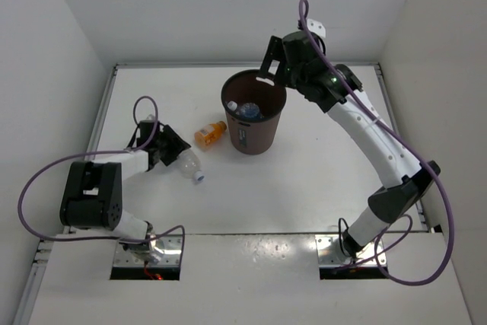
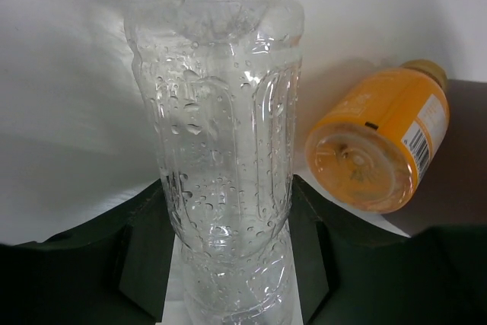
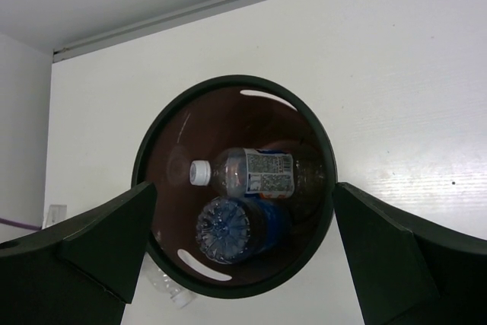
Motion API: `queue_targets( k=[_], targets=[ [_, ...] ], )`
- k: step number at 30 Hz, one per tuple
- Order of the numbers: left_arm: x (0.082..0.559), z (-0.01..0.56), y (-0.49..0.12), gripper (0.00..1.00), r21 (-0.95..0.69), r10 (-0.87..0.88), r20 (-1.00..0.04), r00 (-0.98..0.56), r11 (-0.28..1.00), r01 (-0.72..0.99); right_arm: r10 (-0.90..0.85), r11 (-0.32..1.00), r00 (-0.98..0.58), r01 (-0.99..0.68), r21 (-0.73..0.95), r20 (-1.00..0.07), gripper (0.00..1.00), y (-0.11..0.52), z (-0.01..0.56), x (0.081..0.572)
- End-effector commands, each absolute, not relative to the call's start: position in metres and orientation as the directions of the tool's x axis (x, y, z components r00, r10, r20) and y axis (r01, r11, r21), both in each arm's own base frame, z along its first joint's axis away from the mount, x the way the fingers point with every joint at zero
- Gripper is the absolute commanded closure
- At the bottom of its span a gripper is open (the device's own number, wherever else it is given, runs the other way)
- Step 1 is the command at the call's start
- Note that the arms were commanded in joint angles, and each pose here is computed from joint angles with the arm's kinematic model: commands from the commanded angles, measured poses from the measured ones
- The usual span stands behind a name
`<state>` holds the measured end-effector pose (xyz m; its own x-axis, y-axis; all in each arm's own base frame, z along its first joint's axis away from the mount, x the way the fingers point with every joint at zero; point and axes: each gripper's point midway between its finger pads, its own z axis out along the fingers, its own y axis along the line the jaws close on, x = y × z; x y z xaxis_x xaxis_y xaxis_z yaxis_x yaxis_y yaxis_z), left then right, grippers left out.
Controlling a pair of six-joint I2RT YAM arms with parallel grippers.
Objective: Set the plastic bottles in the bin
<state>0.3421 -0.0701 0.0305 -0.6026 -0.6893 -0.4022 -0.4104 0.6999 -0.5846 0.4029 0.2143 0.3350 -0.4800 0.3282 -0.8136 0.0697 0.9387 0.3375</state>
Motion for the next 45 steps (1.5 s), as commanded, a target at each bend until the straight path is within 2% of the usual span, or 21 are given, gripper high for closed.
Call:
queue_targets(
  k=[1, 3, 9, 13, 17, 20, 24, 27, 33, 36, 45],
  targets=[
    [0.355, 0.039, -0.063, 0.62, -0.549, -0.685, -0.435, -0.585, 0.716, -0.431, 0.374, 0.923, -0.428, 0.082, 0.377, -0.823, 0.0, 0.204, 0.354, 0.403],
    [0.358, 0.04, -0.054, 0.63, -0.488, -0.658, -0.46, -0.596, 0.748, -0.449, 0.374, 0.923, -0.428, 0.082, 0.377, -0.823, 0.0, 0.204, 0.354, 0.403],
    [0.399, 0.085, -0.038, 0.73, -0.439, -0.605, -0.582, -0.543, 0.796, -0.417, 0.386, 0.919, -0.42, 0.102, 0.38, -0.821, 0.0, 0.198, 0.353, 0.403],
    [0.418, 0.118, -0.016, 0.73, -0.369, -0.567, -0.67, -0.479, 0.814, -0.448, 0.388, 0.919, -0.419, 0.111, 0.378, -0.821, 0.0, 0.192, 0.352, 0.401],
    [0.454, 0.189, -0.002, 0.73, -0.36, -0.506, -0.786, -0.354, 0.841, -0.404, 0.393, 0.918, -0.408, 0.115, 0.38, -0.824, 0.0, 0.189, 0.354, 0.4],
    [0.474, 0.228, -0.003, 0.73, -0.402, -0.51, -0.814, -0.278, 0.84, -0.365, 0.388, 0.92, -0.41, 0.125, 0.371, -0.825, 0.0, 0.188, 0.35, 0.401],
    [0.506, 0.301, -0.031, 0.73, -0.479, -0.516, -0.838, -0.179, 0.851, -0.215, 0.401, 0.916, -0.38, 0.144, 0.375, -0.834, 0.0, 0.178, 0.356, 0.4],
    [0.518, 0.348, -0.074, 0.73, -0.544, -0.546, -0.824, -0.148, 0.837, -0.061, 0.397, 0.918, -0.373, 0.164, 0.362, -0.839, 0.0, 0.173, 0.355, 0.4],
    [0.514, 0.436, -0.157, 0.74, -0.529, -0.527, -0.848, -0.062, 0.831, 0.173, 0.398, 0.917, -0.365, 0.17, 0.36, -0.841, 0.0, 0.168, 0.352, 0.395],
    [0.501, 0.453, -0.195, 0.74, -0.497, -0.499, -0.864, -0.064, 0.828, 0.258, 0.394, 0.919, -0.372, 0.173, 0.355, -0.84, 0.0, 0.168, 0.348, 0.395],
    [0.466, 0.435, -0.29, 0.74, -0.394, -0.381, -0.917, -0.119, 0.823, 0.408, 0.398, 0.917, -0.368, 0.181, 0.355, -0.84, 0.0, 0.163, 0.348, 0.394]
  ],
)
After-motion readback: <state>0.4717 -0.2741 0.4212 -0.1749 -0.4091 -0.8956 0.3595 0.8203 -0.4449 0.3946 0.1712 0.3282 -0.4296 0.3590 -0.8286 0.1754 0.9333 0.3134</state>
